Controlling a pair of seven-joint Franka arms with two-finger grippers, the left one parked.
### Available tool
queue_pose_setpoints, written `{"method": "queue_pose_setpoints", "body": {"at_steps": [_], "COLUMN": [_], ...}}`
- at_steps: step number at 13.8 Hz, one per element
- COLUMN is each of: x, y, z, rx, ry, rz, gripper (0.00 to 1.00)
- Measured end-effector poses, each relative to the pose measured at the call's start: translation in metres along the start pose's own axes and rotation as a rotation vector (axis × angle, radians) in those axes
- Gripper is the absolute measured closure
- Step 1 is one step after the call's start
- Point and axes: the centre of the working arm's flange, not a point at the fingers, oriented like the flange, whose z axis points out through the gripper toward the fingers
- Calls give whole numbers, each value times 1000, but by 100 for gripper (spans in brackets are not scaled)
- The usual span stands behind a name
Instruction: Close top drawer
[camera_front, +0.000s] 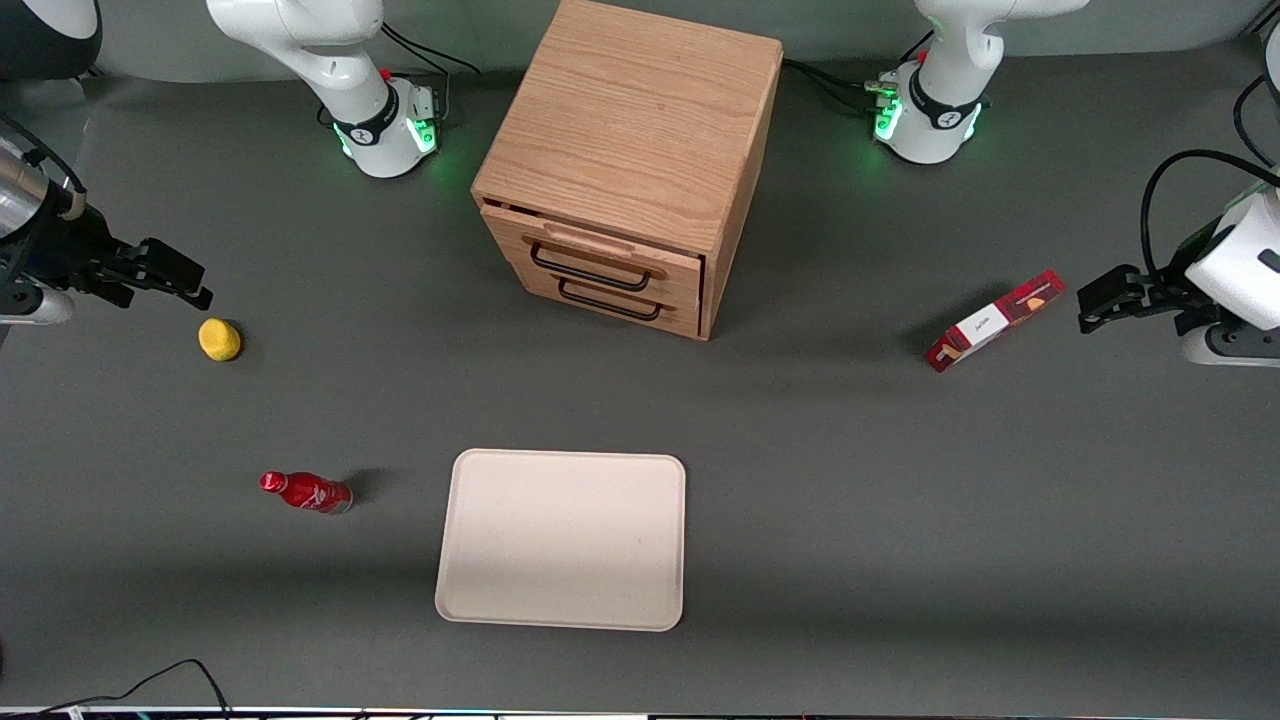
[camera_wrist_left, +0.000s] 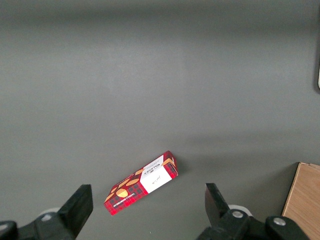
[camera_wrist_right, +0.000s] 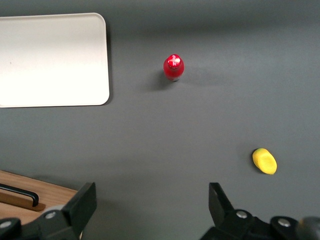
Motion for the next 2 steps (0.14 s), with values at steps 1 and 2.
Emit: {"method": "queue_pose_setpoints", "body": {"at_steps": [1,2], "x": [-1,-1], "y": [-1,-1], "z": [1,1], "rx": [-2,-2], "ry": [-7,-8], "rz": [-1,-2], "gripper": [0,0]}}
